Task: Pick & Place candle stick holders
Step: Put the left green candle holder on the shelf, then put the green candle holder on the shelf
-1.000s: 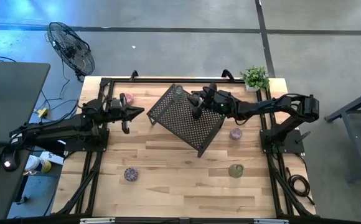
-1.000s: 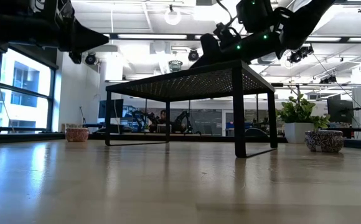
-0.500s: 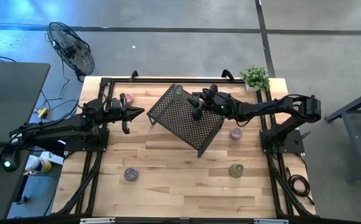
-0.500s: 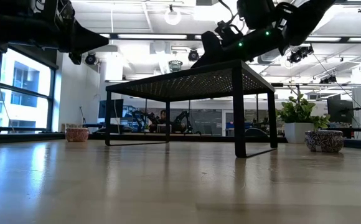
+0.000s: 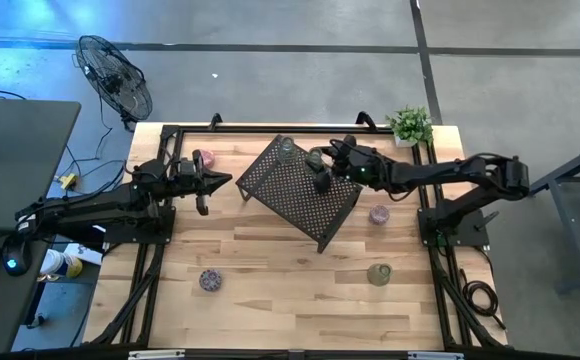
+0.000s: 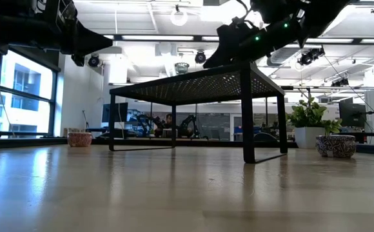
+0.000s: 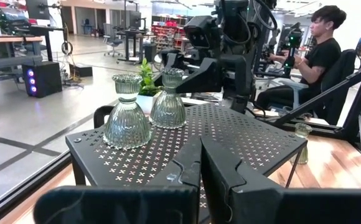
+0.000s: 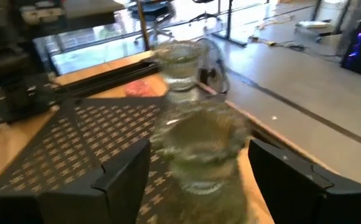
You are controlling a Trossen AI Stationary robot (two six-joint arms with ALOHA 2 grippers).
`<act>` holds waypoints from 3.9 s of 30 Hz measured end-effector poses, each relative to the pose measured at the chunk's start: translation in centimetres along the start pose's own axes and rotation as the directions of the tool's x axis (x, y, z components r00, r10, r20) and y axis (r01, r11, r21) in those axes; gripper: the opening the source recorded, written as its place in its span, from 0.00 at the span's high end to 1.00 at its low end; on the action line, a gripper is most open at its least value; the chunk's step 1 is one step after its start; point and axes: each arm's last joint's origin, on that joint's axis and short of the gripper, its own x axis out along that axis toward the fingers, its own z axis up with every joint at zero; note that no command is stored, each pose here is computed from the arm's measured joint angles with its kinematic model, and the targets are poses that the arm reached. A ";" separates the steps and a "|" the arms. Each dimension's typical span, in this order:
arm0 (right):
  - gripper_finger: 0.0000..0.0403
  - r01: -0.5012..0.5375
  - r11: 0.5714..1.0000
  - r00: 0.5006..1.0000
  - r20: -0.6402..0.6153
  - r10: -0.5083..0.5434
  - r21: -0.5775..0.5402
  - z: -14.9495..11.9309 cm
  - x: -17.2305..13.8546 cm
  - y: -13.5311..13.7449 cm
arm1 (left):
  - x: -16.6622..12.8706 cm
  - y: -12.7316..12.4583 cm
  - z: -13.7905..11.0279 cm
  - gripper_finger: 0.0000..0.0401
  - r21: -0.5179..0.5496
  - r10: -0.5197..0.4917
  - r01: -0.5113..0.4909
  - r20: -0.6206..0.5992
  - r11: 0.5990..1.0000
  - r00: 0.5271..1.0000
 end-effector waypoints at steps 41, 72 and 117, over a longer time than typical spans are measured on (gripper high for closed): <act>0.99 -0.014 0.996 0.934 -0.354 0.044 0.086 -0.7 -15.8 9.5 | -0.1 0.1 -1.4 1.00 0.062 0.003 0.006 -0.149 0.998 0.989; 0.47 0.517 0.844 0.541 -0.819 -0.192 0.144 -5.6 -24.8 19.8 | -0.2 -0.1 -1.8 1.00 0.096 -0.061 0.081 -0.192 0.992 0.980; 0.62 0.299 0.949 0.676 -0.724 -0.138 0.098 -1.5 -19.4 18.1 | -0.2 -0.1 -2.2 1.00 0.088 -0.057 0.078 -0.224 0.993 0.973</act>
